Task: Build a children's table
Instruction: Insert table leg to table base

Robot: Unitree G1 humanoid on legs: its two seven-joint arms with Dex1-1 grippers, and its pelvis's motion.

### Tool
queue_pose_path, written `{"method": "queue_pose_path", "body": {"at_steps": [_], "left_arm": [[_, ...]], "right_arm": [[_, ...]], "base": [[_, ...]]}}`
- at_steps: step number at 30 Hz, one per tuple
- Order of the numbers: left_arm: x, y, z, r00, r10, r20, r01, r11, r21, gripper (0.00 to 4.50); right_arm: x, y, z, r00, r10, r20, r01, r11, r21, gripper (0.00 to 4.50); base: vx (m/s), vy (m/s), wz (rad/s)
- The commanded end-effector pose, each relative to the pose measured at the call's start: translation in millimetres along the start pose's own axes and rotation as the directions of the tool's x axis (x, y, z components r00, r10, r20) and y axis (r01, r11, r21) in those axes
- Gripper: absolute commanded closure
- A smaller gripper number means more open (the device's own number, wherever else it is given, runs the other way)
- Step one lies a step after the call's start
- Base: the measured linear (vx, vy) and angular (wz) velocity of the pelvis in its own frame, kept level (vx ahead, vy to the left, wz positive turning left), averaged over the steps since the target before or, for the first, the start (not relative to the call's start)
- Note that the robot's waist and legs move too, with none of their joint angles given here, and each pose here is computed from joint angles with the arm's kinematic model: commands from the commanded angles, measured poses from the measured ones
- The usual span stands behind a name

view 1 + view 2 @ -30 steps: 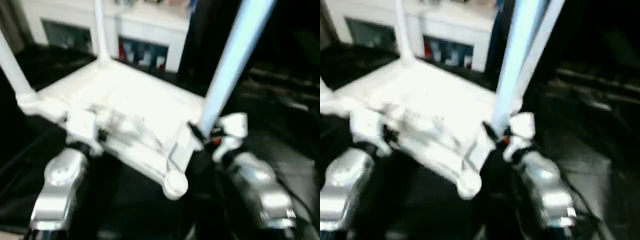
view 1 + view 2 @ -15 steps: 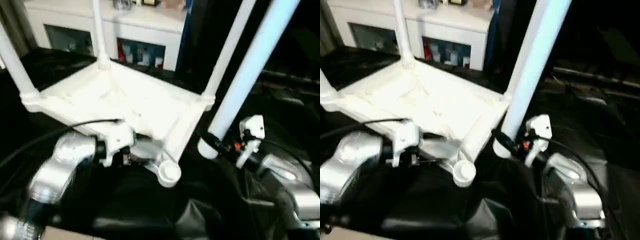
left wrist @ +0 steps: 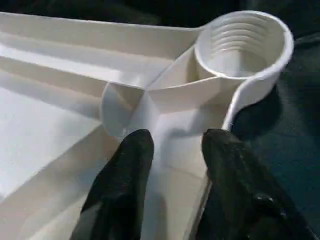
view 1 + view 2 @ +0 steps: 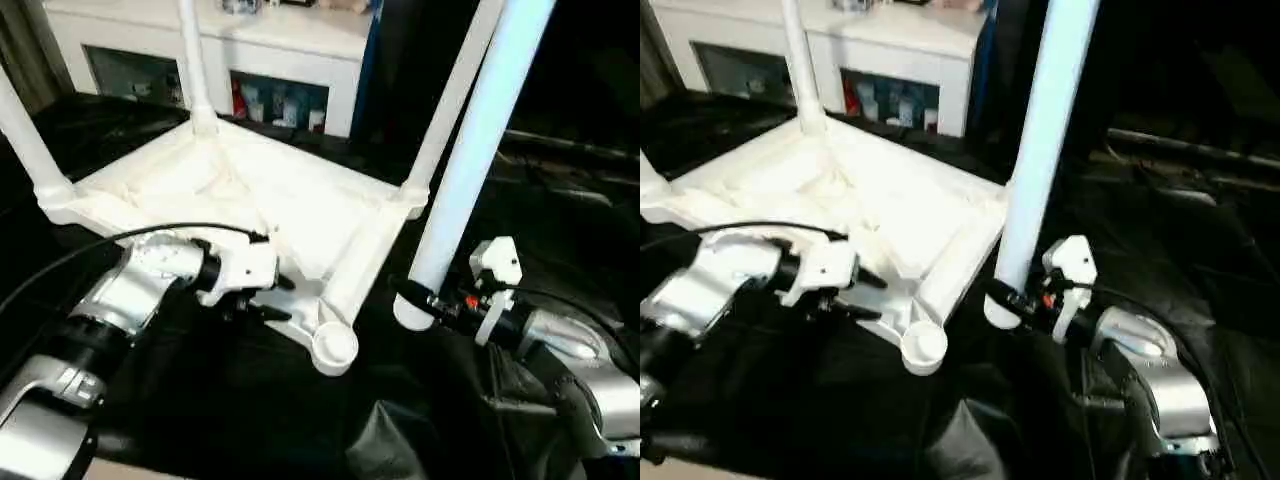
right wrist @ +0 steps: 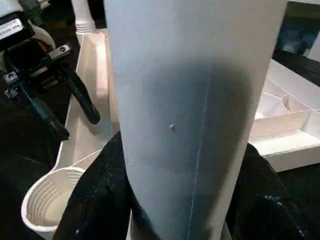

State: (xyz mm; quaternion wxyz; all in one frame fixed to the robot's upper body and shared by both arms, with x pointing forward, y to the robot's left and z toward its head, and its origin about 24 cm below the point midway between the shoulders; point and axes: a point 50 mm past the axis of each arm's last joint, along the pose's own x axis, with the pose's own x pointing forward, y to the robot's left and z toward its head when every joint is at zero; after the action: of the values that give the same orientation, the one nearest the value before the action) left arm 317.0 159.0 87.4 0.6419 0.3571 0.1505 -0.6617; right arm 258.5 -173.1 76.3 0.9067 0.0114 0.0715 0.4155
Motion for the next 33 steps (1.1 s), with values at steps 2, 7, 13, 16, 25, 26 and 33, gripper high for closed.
{"method": "queue_pose_path", "body": {"at_steps": [2, 7, 13, 16, 25, 26, 33], "left_arm": [[3, -0.8, -0.1, 0.998, -0.061, 0.016, 0.062, 0.998, -0.011, 2.81], [0, 4.5, 6.3, 0.995, -0.079, 0.063, 0.079, 0.997, 0.005, 3.19], [3, 3.6, 3.4, 0.992, -0.122, 0.020, 0.121, 0.992, 0.044, 3.62], [10, 5.1, -0.8, 0.995, -0.100, -0.021, 0.101, 0.992, 0.080, 3.91], [21, 3.6, -7.3, 0.986, -0.148, -0.076, 0.155, 0.982, 0.105, 4.47], [21, 4.5, -7.5, 0.985, -0.154, -0.076, 0.161, 0.982, 0.101, 4.47], [12, 4.8, -17.5, 0.985, -0.143, -0.094, 0.130, 0.983, -0.133, 4.49]], "right_arm": [[-2.0, -2.5, 6.1, 1.000, 0.005, 0.004, -0.005, 0.999, -0.033, 2.57], [-2.8, -4.0, 6.1, 1.000, 0.002, 0.002, -0.002, 0.999, -0.037, 2.57], [-1.3, -2.8, 4.8, 1.000, 0.007, -0.004, -0.007, 0.999, -0.044, 2.57], [-0.7, -2.2, 4.6, 1.000, 0.011, -0.010, -0.012, 0.999, -0.052, 2.57], [-1.2, -0.2, 3.8, 0.999, 0.025, -0.023, -0.026, 0.998, -0.063, 2.57], [-1.5, -0.8, 4.4, 0.999, 0.024, -0.021, -0.025, 0.998, -0.064, 2.57], [0.7, -5.8, 7.8, 1.000, -0.016, 0.009, 0.016, 0.998, -0.060, 2.57]], "base": [[0.000, 0.000, 0.00], [0.000, 0.000, 0.00], [0.000, 0.000, 0.00], [0.000, 0.000, 0.00], [0.000, 0.000, 0.00], [0.000, 0.000, 0.00], [0.000, 0.000, 0.00]]}}
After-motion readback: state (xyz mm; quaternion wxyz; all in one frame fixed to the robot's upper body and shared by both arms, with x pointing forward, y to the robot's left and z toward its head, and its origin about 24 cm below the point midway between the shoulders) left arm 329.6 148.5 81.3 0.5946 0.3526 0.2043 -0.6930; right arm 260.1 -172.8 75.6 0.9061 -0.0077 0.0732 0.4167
